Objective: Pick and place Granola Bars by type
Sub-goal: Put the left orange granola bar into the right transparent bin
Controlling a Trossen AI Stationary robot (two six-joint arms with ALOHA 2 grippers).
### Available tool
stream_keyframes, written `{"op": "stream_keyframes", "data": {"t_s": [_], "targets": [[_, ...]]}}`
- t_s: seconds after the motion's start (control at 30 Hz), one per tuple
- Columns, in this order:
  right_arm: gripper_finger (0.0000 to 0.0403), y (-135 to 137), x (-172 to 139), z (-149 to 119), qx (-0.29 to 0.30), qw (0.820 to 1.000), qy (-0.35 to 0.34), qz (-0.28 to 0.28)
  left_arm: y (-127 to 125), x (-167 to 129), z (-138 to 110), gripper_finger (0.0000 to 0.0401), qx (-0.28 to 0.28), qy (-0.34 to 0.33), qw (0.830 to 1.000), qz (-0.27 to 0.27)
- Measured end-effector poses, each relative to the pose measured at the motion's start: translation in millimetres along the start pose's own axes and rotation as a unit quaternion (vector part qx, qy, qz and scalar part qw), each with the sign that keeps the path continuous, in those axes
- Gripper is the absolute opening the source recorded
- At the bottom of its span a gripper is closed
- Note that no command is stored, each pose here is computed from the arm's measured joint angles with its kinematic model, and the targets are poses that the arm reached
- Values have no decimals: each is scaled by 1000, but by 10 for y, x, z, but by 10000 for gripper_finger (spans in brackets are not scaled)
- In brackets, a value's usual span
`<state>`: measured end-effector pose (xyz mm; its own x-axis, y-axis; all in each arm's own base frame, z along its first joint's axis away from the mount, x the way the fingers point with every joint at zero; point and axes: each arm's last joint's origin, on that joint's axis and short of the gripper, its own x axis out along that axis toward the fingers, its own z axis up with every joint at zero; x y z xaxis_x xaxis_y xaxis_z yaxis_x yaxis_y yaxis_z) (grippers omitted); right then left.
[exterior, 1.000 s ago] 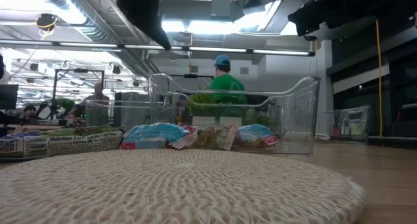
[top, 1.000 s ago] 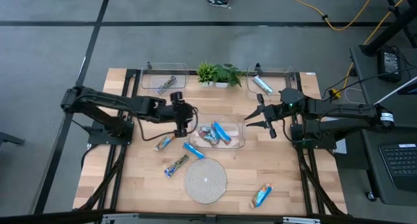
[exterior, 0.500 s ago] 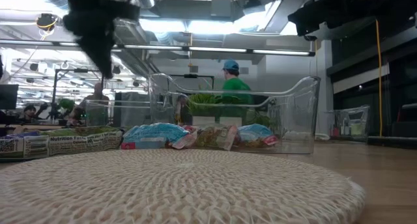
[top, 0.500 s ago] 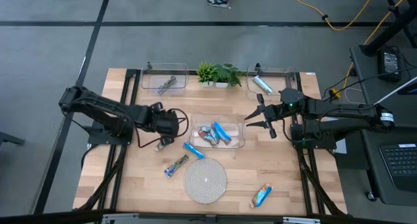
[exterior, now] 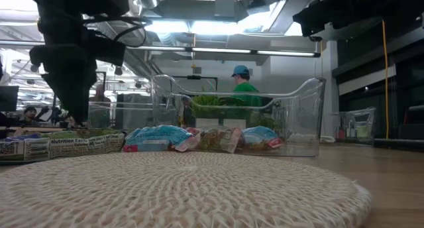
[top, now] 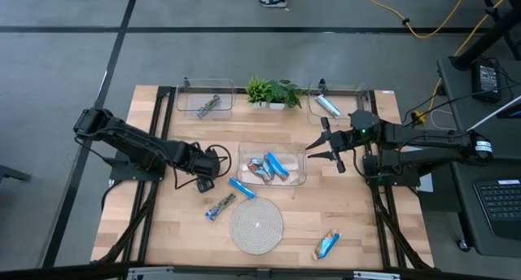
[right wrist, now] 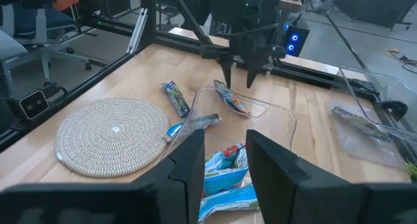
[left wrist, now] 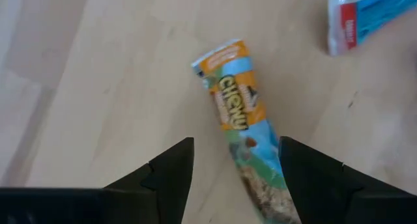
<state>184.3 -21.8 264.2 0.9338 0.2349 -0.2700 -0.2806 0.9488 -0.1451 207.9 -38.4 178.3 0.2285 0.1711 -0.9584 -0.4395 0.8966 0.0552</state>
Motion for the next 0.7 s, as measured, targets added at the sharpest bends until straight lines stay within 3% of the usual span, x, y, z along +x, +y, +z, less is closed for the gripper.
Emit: {"op": "stream_keyframes", "data": {"t_s": [0.37, 0.7], "targets": [[116, 0, 0, 0, 0, 1000, 0, 0, -39, 120, -67, 265, 1, -13, 1000, -28], [116, 0, 0, 0, 0, 1000, 0, 0, -8, 255, -140, 263, -7, -34, 999, -23]]}}
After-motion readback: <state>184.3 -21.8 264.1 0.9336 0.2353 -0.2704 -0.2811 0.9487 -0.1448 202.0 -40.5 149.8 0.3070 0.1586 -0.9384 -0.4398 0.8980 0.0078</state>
